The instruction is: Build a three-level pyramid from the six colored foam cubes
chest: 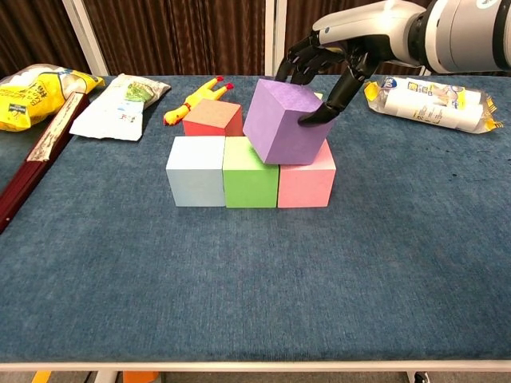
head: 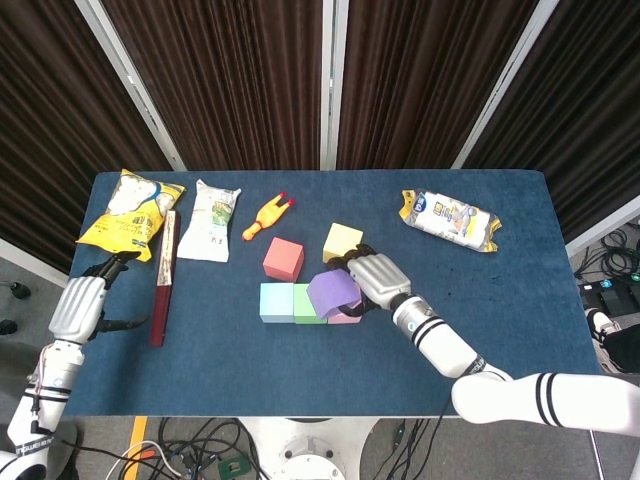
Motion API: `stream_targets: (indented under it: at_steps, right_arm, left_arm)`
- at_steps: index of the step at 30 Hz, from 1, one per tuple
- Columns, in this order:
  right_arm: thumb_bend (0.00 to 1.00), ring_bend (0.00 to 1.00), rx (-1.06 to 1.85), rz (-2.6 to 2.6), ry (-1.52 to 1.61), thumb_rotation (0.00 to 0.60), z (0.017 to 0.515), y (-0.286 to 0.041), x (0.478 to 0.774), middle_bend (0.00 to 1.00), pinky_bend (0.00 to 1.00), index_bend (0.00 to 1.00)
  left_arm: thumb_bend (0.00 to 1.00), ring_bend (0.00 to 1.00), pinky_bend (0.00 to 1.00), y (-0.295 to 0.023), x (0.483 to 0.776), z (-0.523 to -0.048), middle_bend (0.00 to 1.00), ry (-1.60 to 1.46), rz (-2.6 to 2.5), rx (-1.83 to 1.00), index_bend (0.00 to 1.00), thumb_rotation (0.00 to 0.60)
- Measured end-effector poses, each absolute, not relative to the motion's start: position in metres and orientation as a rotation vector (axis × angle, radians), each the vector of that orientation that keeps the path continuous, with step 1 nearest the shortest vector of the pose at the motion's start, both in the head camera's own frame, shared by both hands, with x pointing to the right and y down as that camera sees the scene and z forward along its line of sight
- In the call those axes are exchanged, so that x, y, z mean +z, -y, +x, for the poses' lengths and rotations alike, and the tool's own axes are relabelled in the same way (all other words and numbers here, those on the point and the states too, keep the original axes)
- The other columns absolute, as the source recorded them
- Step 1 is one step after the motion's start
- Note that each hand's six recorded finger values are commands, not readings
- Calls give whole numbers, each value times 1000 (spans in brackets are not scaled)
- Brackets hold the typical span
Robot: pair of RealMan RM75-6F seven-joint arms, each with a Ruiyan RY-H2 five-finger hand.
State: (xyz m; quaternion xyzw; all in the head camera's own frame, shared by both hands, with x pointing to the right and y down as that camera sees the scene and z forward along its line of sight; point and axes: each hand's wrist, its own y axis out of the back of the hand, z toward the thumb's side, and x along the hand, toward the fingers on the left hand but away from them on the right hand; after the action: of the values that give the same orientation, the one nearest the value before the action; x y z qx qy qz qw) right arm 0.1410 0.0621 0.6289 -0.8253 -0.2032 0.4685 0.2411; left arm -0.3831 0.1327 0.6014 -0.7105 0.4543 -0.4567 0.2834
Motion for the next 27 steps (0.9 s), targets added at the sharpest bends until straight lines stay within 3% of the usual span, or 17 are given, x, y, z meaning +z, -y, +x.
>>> stream_targets:
  at_steps: [6,17,27]
  right_arm:
    - [136,1,1266,-2268,551,600,139,-63,628,192,0,8]
    - [57,0,1209,-2292,534,600,139,-66,624,167,0,0]
    - [37,0,1182,-2164,381,600,149,-57,629,158,0,103]
  left_arm:
    - [70,251,284,-134,601,-384,167,-1222,-1899,-1225,171,600]
    - [70,251,284,-134,601,-385,167,-1225,-1897,-1225,171,600]
    - [70,251,283,-135,600,-387,167,-1232,-1891,-1231,171,600]
